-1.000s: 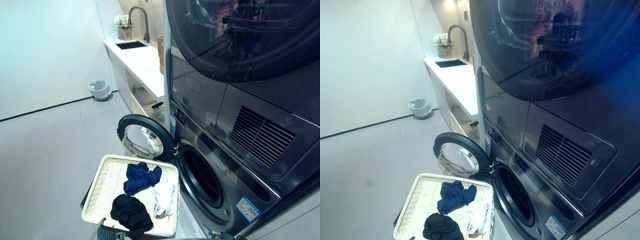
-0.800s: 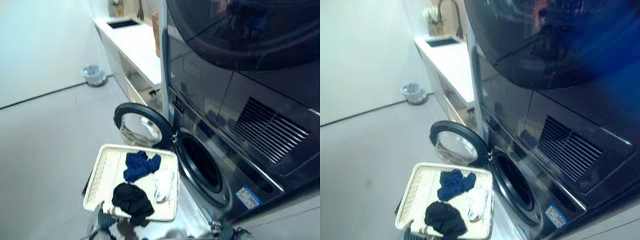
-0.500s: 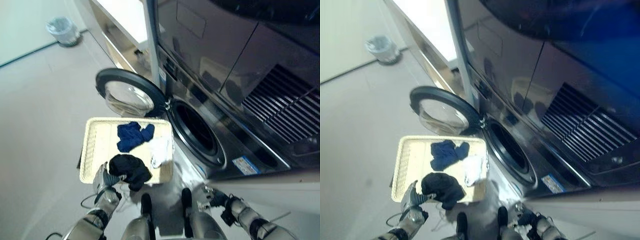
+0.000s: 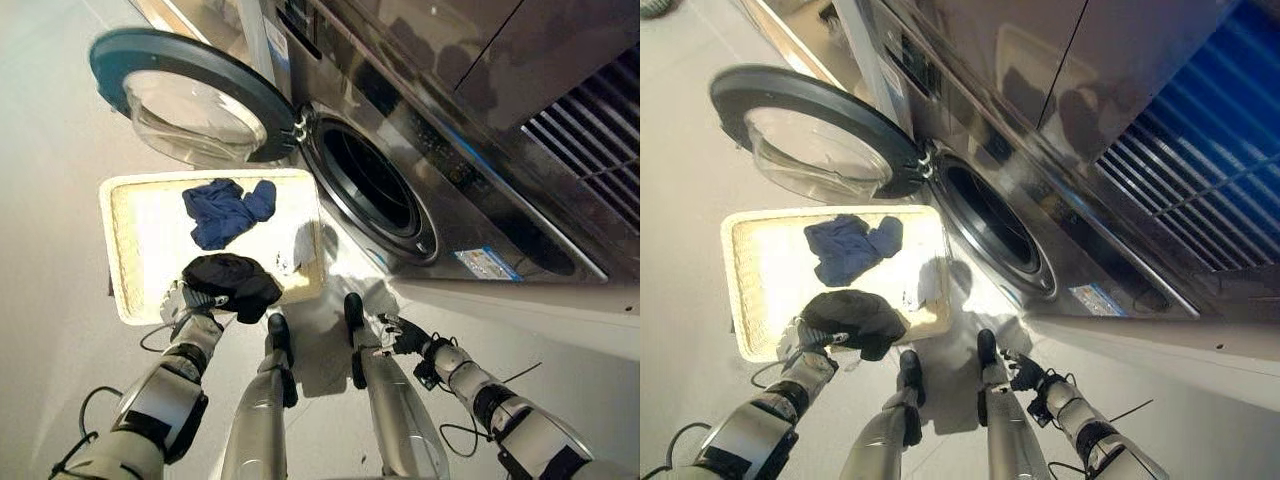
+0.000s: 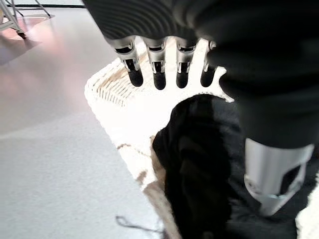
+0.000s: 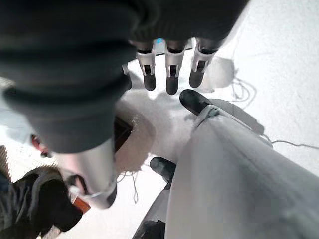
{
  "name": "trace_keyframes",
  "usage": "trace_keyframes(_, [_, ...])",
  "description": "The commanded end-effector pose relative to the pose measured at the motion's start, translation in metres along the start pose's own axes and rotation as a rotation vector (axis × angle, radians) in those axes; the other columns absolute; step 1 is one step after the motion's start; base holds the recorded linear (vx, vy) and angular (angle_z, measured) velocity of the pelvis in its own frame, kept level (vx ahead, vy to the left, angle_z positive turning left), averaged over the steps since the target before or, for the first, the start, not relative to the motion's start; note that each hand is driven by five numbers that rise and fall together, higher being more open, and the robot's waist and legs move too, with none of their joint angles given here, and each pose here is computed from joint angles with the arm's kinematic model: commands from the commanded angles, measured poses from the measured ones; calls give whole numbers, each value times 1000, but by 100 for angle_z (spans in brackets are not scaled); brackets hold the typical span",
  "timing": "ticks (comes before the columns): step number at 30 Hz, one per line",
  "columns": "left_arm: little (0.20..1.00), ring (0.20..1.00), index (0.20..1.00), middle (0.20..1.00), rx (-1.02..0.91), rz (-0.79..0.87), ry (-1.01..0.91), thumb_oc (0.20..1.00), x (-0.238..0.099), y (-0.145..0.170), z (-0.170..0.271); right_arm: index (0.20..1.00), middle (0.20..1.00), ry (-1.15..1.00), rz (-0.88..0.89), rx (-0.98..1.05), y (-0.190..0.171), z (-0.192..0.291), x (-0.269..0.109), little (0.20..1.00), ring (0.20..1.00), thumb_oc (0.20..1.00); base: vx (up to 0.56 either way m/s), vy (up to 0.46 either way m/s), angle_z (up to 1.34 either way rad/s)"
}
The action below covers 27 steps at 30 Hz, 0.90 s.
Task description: Put the clothes into the washing machine.
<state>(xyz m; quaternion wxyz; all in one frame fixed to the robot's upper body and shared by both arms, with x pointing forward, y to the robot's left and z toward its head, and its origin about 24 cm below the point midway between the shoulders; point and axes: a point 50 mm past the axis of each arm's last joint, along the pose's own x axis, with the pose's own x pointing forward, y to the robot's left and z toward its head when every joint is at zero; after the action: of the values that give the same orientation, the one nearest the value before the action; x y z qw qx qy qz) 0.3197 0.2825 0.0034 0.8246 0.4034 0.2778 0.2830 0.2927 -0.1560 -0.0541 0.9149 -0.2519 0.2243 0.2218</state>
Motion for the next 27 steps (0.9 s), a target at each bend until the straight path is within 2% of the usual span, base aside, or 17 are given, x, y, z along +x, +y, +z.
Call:
trace_keyframes(1, [1000, 1000, 1000, 1000, -2, 94, 67, 1000, 16, 33, -4, 1000, 1000, -88, 8, 16, 5, 17, 2, 1000, 1000, 1000, 0, 0, 0])
trace_keyframes(5, [1000, 1000, 1000, 1000, -69, 148, 34, 1000, 23, 53, 11, 1000, 1000, -138, -12, 45, 0, 26, 2, 1000, 1000, 1000, 0, -22, 1])
trace_keyframes(7, [1000, 1000, 1000, 1000, -182, 185, -26, 1000, 26, 65, 27, 1000, 1000, -167, -23, 70, -1, 30, 1, 1000, 1000, 1000, 28, -69, -4])
trace_keyframes(8, [859, 859, 859, 859, -283, 165, -79, 859, 26, 68, 37, 1000, 1000, -175, -24, 82, 0, 31, 0, 1000, 1000, 1000, 29, -91, -4])
trace_keyframes(9, [391, 391, 391, 391, -396, 109, -127, 391, 26, 70, 47, 1000, 1000, -185, -22, 88, 2, 33, 1, 1000, 1000, 1000, 3, -82, 1])
trace_keyframes(10, [310, 310, 310, 310, -445, 84, -146, 310, 26, 71, 52, 1000, 1000, -192, -22, 88, 2, 34, 1, 1000, 1000, 1000, -1, -46, 3])
trace_keyframes(11, [310, 310, 310, 310, -443, 82, -144, 310, 26, 70, 51, 1000, 1000, -189, -21, 89, 3, 33, 1, 1000, 1000, 1000, 10, -81, 1])
trace_keyframes(12, [200, 200, 200, 200, -659, -28, -227, 200, 22, 68, 69, 1000, 1000, -201, -12, 97, 8, 34, 0, 1000, 1000, 1000, 23, -84, 2])
trace_keyframes(15, [200, 200, 200, 200, -911, -144, -347, 200, 15, 67, 88, 1000, 1000, -211, -7, 111, 11, 33, -2, 1000, 1000, 1000, -1, -95, 8])
trace_keyframes(19, [200, 200, 200, 200, -1118, -203, -446, 200, 2, 61, 99, 1000, 1000, -218, -9, 116, 12, 30, -4, 1000, 1000, 1000, 0, -64, 12])
trace_keyframes(23, [200, 200, 200, 200, -1142, -146, -451, 200, -5, 52, 93, 1000, 1000, -217, -17, 116, 9, 27, -6, 1000, 1000, 1000, -11, -57, 7])
trace_keyframes(27, [200, 200, 200, 200, -1048, -41, -398, 200, -4, 47, 75, 1000, 1000, -215, -30, 112, 7, 22, -7, 1000, 1000, 1000, 2, -35, 7])
